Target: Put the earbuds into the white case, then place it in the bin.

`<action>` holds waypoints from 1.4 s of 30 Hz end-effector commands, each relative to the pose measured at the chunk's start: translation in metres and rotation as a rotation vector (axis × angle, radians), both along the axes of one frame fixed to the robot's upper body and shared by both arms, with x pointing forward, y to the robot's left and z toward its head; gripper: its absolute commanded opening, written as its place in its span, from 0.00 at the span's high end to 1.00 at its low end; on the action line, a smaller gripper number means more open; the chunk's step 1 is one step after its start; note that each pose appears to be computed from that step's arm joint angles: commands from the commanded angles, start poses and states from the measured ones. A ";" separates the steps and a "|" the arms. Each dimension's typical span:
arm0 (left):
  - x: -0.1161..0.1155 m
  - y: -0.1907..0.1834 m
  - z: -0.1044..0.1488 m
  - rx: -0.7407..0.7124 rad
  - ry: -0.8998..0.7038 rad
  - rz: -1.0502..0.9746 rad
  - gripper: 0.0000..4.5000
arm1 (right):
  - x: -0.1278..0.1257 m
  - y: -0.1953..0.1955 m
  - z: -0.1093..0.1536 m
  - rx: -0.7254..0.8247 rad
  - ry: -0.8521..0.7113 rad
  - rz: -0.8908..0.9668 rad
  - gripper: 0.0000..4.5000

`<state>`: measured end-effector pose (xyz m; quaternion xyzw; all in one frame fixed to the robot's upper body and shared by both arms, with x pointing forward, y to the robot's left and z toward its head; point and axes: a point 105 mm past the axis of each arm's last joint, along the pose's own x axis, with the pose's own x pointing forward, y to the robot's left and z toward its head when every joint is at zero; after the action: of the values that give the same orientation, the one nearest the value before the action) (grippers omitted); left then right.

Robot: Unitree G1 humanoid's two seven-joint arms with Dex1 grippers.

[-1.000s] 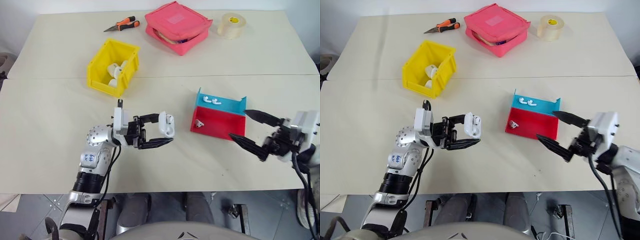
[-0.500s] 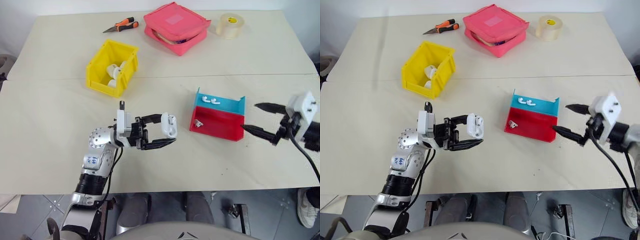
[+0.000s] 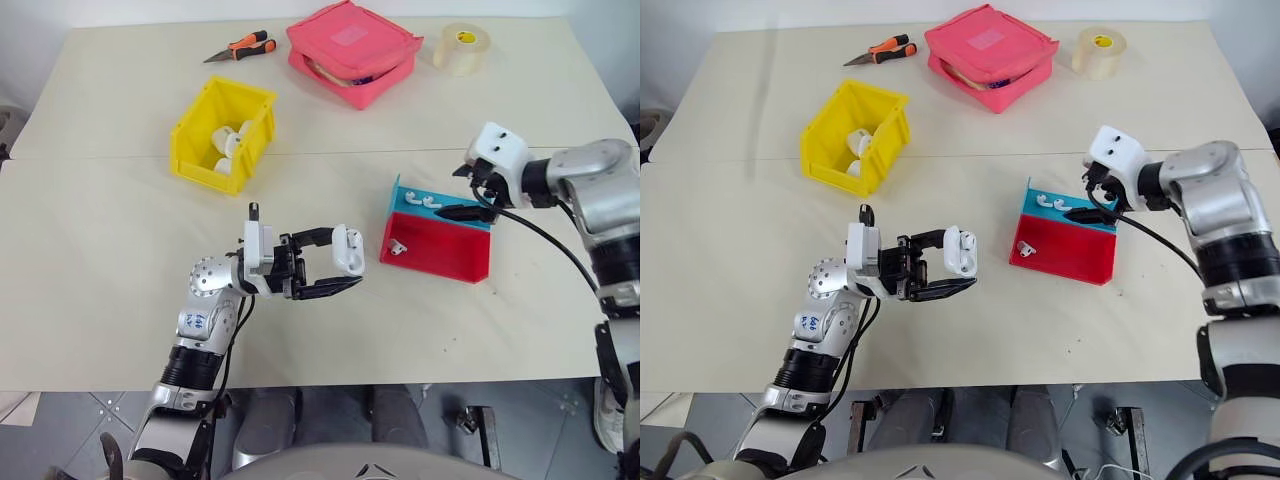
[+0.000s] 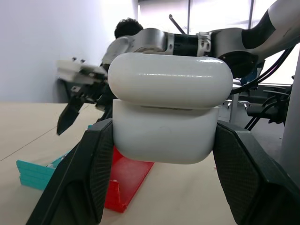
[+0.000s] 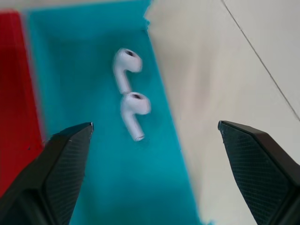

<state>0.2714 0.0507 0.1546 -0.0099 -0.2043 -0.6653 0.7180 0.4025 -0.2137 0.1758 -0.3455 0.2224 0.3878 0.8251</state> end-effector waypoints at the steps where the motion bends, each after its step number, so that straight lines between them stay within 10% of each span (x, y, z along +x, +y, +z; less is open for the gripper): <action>1: 0.000 -0.001 0.007 -0.019 -0.038 0.016 0.38 | 0.008 -0.003 0.008 -0.047 -0.035 0.020 0.01; 11: 0.000 -0.001 0.007 -0.030 -0.038 0.036 0.38 | 0.008 0.020 -0.009 -0.070 0.066 0.154 0.01; 19: -0.001 0.000 0.008 -0.033 -0.040 0.044 0.38 | 0.004 0.030 -0.020 -0.091 0.131 0.221 0.51; 42: -0.002 0.003 0.006 -0.032 -0.040 0.061 0.38 | 0.007 0.019 -0.033 -0.194 0.159 0.189 0.51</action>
<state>0.2742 0.0531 0.1531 -0.0119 -0.2095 -0.6415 0.7379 0.4132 -0.1831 0.1609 -0.4059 0.2486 0.4762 0.7394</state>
